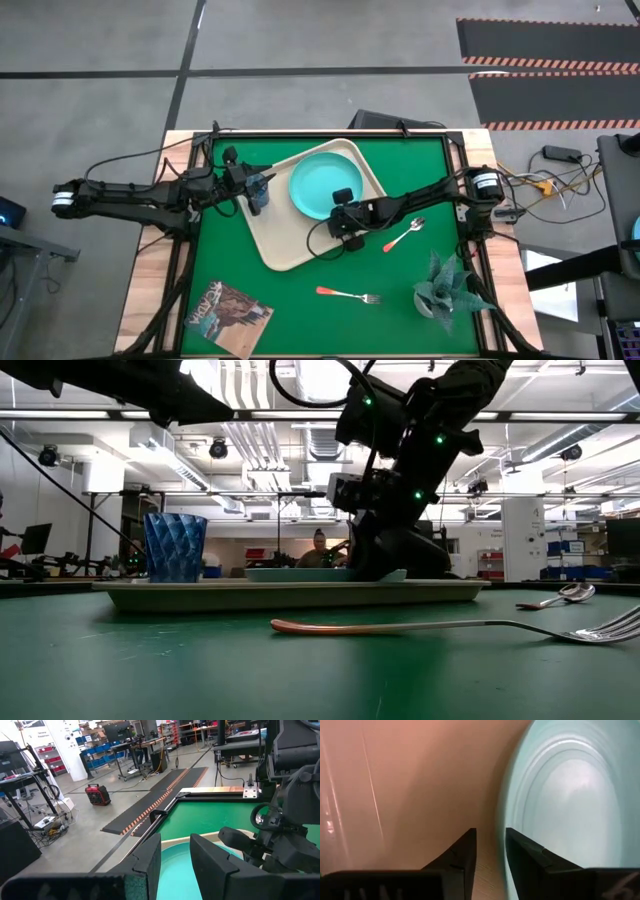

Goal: Pick and place plate/cup/fork/spoon on tray
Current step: Put the blue plate on the white tray, then put the orange fork on the white tray

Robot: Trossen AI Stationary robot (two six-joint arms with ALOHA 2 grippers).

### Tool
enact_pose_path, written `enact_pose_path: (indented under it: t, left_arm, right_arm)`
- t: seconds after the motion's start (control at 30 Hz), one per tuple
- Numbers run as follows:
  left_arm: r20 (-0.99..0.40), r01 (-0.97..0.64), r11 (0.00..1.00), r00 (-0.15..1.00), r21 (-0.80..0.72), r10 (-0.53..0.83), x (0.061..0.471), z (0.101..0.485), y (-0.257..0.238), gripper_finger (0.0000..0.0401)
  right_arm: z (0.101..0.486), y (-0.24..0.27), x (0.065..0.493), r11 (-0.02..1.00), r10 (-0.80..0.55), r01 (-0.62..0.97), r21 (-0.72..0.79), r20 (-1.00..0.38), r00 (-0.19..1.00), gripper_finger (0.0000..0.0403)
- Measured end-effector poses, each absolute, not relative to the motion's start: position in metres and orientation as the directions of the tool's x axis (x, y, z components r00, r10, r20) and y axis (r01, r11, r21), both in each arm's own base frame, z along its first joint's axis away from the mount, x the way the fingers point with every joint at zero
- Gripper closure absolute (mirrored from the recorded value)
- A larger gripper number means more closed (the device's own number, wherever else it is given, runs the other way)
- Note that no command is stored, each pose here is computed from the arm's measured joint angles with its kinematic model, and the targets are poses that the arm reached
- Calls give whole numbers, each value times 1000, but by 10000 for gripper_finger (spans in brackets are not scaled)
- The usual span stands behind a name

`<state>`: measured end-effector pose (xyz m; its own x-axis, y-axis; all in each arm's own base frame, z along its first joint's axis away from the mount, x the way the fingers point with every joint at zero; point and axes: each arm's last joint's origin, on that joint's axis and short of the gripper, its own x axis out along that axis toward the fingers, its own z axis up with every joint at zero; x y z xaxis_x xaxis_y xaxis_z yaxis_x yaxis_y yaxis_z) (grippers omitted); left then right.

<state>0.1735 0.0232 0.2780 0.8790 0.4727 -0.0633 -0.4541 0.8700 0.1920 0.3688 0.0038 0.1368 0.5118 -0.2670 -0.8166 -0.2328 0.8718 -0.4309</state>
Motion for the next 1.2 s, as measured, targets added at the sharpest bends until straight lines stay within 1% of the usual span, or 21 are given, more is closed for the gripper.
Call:
enact_pose_path:
  t: [0.13,0.5,0.73,0.9,1.1,1.2]
  left_arm:
    - [-63,-454,870,879,192,473,173,278,23,312]
    - [-64,-454,870,879,192,473,173,278,23,312]
    - [-63,-454,870,879,192,473,173,278,23,312]
    - [-63,-454,870,879,192,473,173,278,23,312]
    - [-63,-454,870,879,191,473,173,278,23,312]
    - [-62,-454,870,879,191,472,174,278,23,312]
  right_arm:
    - [147,6,372,884,-264,-208,-419,-813,519,309]
    - [175,20,374,907,-239,-196,-372,-839,489,312]
    - [195,28,366,912,-225,-189,-364,-829,512,326]
    - [208,28,356,928,-224,-153,-340,-837,500,338]
    - [215,29,347,954,-180,-130,-272,-860,477,346]
    - [218,32,342,954,-172,-135,-267,-859,483,349]
